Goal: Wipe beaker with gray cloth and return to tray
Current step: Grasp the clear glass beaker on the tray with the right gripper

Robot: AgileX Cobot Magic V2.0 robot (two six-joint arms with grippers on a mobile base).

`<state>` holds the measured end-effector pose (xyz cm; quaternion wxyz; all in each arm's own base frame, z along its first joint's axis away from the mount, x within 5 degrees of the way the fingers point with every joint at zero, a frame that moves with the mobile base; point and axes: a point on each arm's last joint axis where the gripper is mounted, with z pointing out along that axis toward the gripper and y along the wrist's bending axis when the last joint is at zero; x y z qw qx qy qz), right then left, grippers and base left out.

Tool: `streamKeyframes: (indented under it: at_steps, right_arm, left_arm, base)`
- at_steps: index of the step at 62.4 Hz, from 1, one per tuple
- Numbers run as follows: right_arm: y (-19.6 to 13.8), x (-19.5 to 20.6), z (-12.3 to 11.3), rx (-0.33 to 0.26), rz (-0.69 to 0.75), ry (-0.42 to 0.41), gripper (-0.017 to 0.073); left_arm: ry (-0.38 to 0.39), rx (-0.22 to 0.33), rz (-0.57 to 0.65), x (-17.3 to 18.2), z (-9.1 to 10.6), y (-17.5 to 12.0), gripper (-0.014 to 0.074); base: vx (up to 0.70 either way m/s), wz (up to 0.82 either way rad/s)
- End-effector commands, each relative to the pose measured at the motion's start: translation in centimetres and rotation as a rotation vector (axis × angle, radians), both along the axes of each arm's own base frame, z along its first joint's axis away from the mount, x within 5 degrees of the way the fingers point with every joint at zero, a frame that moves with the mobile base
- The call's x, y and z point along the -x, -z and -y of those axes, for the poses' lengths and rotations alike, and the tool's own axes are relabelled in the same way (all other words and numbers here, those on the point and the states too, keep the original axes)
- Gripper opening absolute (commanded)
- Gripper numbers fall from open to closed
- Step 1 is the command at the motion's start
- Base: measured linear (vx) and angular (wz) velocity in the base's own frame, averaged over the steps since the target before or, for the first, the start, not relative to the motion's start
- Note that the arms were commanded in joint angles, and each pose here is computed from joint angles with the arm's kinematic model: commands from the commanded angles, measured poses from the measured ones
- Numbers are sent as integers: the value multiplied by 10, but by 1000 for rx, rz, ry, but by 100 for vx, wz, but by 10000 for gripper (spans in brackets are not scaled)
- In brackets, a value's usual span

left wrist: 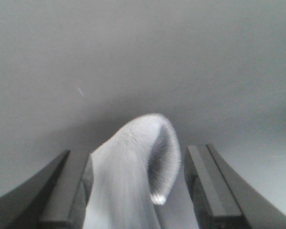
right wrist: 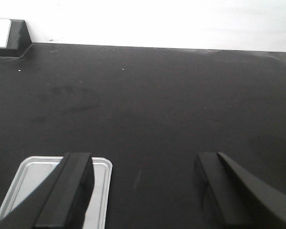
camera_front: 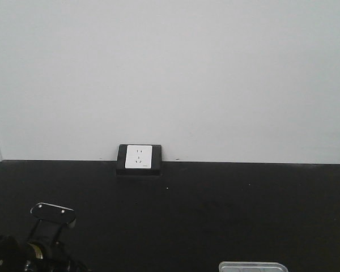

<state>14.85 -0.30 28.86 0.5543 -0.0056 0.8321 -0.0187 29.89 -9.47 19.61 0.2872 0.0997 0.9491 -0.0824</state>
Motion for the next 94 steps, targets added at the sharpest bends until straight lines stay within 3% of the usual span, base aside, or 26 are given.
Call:
streamKeyframes:
  at_steps: [1,6,13,23,29,39,48,52,59,72,94]
  right_arm:
    - [-17,-4,0,-11,95,3,509]
    - [-13,-7,0,-32,17,11,501]
    - [-9,-23,-1,-54,-203,7,499]
    - [-22,-58,-8,-1,-358,-125,498]
    - [-30,-79,-13,4,-402,-202,490]
    - [-27,-110,-20,-59,-536,-248,473]
    - [-11,-131,-42,26,-624,-328,470]
    - [-1,-140,-49,58,-662,-310,470]
    - [15,-153,-49,46,-738,-226,470]
    - [48,-166,-51,59,-892,-240,470]
    - [79,-184,-53,43,-914,-227,440]
  left_arm:
    - [-21,44,88,-7,4,-19,465]
    - [-18,43,79,-6,3,-20,390]
    - [-9,38,77,-2,3,-25,209]
    - [-2,39,88,1,2,-32,-10]
    - [-1,46,109,4,1,-39,-8]
    - [-2,60,157,8,0,-53,-8]
    - [-3,65,175,9,-1,-57,-6]
    - [-3,64,172,10,-1,-57,-6]
    - [3,56,162,10,-1,-56,-6]
    - [4,54,154,11,-1,-55,-6]
    - [4,53,151,11,-1,-55,-6]
  base:
    - [0,0]
    - [0,0]
    - [0,0]
    - [0,0]
    - [0,0]
    - [0,0]
    - [0,0]
    - [0,0]
    - [0,0]
    - [0,0]
    - [0,0]
